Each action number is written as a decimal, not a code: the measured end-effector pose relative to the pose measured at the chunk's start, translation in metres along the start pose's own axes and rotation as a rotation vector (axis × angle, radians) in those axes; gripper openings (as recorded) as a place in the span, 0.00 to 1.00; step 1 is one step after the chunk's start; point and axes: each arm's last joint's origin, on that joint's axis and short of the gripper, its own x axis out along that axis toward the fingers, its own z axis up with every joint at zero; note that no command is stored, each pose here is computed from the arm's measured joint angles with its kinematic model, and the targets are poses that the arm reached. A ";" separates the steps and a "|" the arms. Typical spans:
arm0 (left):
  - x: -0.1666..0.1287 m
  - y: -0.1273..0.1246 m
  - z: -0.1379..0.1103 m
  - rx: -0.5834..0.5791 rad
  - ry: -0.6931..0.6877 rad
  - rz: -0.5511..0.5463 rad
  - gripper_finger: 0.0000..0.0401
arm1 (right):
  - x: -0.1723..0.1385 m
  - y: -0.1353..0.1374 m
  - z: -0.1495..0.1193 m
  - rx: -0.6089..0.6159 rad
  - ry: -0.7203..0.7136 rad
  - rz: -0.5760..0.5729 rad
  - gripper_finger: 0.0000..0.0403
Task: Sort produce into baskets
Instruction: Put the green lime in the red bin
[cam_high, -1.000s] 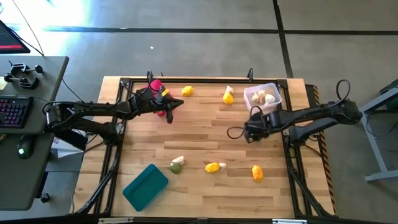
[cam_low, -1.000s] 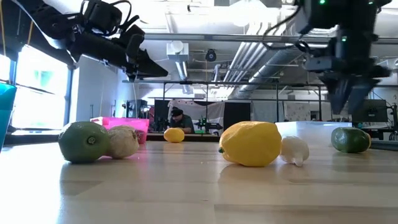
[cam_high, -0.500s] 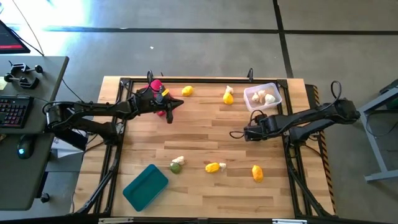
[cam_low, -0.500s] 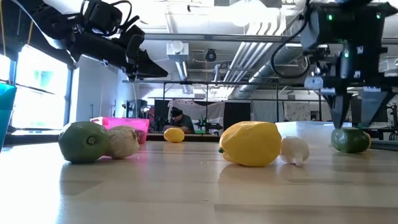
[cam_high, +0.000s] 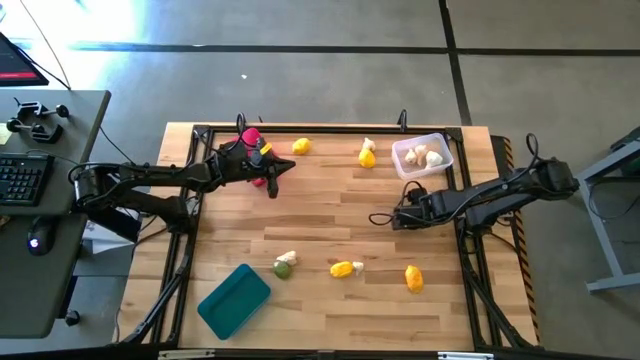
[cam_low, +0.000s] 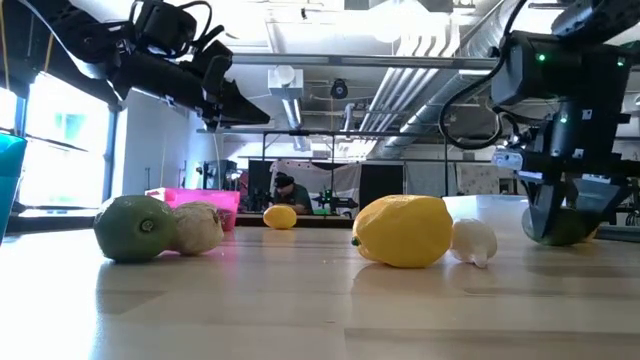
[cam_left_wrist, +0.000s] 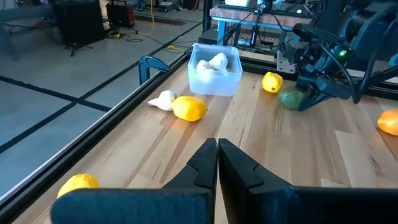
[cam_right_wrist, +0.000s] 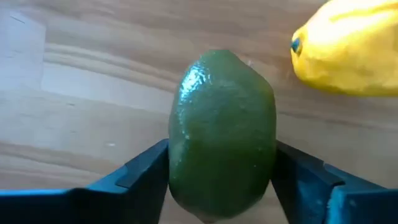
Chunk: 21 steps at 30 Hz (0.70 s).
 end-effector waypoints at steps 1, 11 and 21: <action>0.000 0.001 0.000 -0.001 0.000 0.003 0.00 | 0.000 0.000 0.000 -0.009 -0.008 0.003 0.57; -0.004 0.005 -0.006 -0.059 -0.051 0.026 0.00 | -0.018 0.033 0.023 -0.254 -0.164 0.203 0.39; -0.023 0.006 -0.035 -0.112 -0.192 0.025 0.00 | -0.011 0.096 0.077 -0.503 -0.447 0.562 0.39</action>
